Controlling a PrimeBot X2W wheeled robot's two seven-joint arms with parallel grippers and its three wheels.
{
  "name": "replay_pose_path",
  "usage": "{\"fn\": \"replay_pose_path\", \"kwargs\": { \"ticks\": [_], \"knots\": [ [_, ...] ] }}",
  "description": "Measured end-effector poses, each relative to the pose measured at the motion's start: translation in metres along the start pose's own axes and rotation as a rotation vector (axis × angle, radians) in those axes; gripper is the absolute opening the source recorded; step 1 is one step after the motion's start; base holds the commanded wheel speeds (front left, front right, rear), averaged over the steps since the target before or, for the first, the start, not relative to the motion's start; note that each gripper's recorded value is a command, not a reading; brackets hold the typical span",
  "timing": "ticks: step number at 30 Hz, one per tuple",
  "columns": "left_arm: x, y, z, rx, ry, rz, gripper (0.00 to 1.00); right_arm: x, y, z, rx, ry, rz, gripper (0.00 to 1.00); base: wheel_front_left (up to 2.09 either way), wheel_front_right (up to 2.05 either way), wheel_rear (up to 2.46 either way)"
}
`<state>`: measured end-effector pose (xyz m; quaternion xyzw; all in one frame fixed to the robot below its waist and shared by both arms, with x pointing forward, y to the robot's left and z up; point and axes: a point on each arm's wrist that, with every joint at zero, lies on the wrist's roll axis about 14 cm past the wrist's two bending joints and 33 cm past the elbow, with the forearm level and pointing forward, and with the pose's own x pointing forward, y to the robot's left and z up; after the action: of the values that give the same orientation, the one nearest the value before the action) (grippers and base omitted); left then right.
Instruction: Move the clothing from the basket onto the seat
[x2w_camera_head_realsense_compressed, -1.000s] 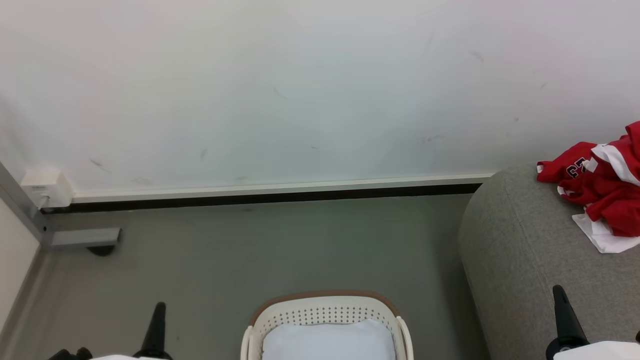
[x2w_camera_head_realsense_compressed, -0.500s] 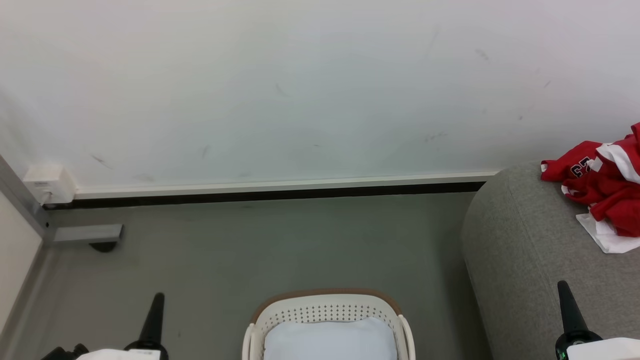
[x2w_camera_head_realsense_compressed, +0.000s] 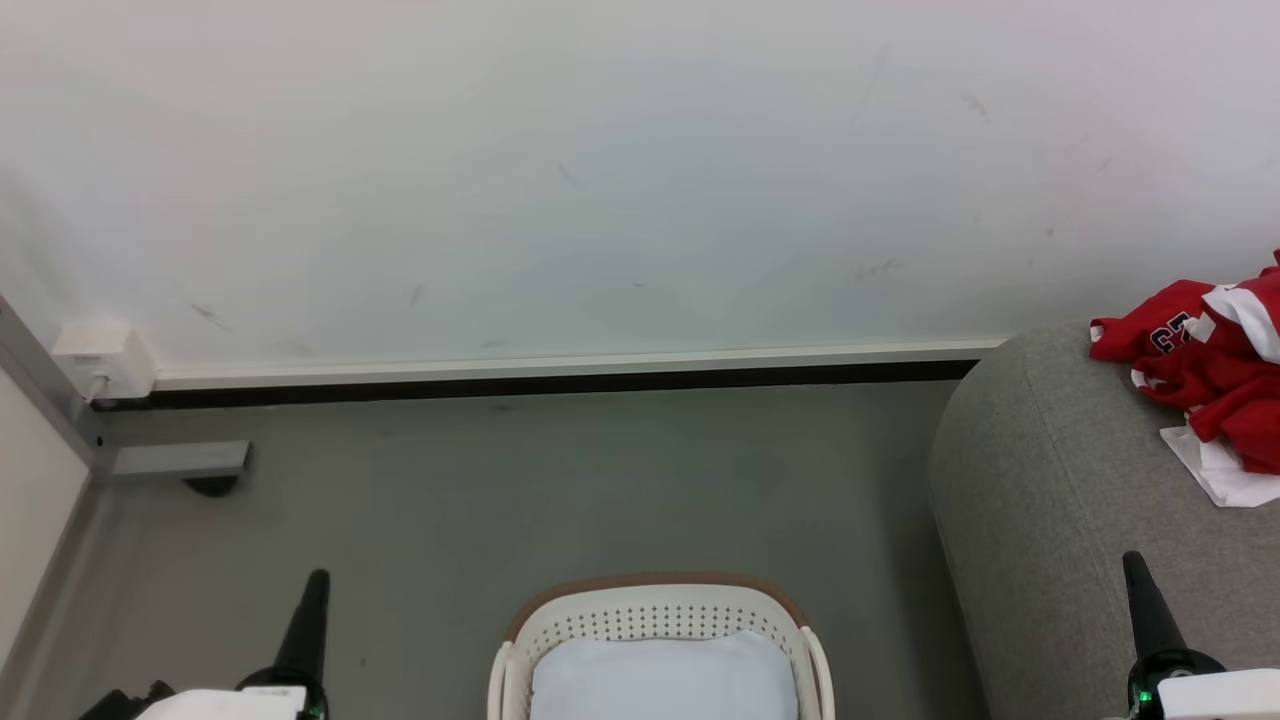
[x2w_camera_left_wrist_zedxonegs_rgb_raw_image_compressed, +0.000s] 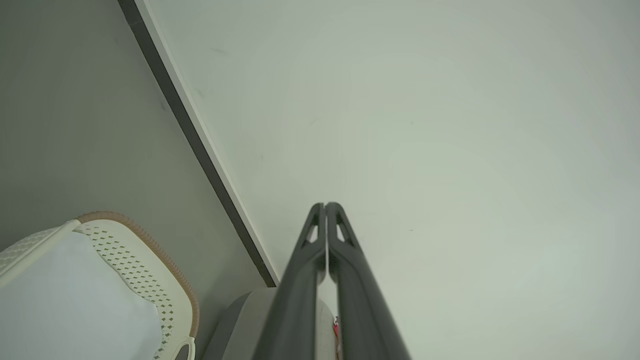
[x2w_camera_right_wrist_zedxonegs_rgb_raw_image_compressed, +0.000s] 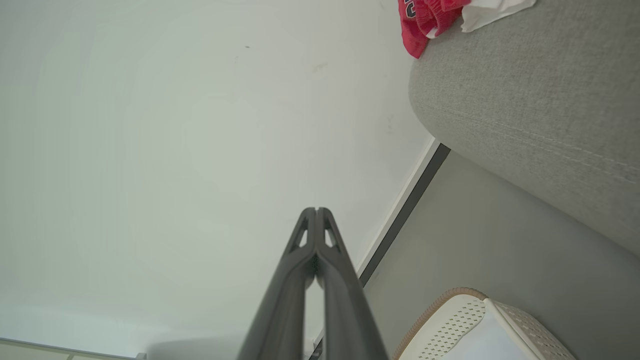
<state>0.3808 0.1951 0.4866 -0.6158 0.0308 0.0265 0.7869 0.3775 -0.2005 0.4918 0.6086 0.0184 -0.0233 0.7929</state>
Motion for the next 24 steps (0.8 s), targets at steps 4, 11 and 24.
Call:
{"fn": "replay_pose_path", "kwargs": {
  "ticks": [4,11,24],
  "knots": [
    [0.001,-0.002,0.001,-0.033,-0.001,-0.007,0.00,0.001,0.002,0.001,0.031,0.000,0.007,0.00,0.00,0.00,0.00],
    [0.002,-0.006,0.002,-0.088,-0.002,-0.023,0.00,0.004,0.005,0.002,0.090,-0.001,0.018,0.00,0.00,0.00,0.00],
    [0.004,-0.012,0.006,-0.172,-0.002,-0.049,0.00,0.007,0.009,0.002,0.187,0.005,0.034,0.00,0.00,0.00,0.00]
  ]
}}
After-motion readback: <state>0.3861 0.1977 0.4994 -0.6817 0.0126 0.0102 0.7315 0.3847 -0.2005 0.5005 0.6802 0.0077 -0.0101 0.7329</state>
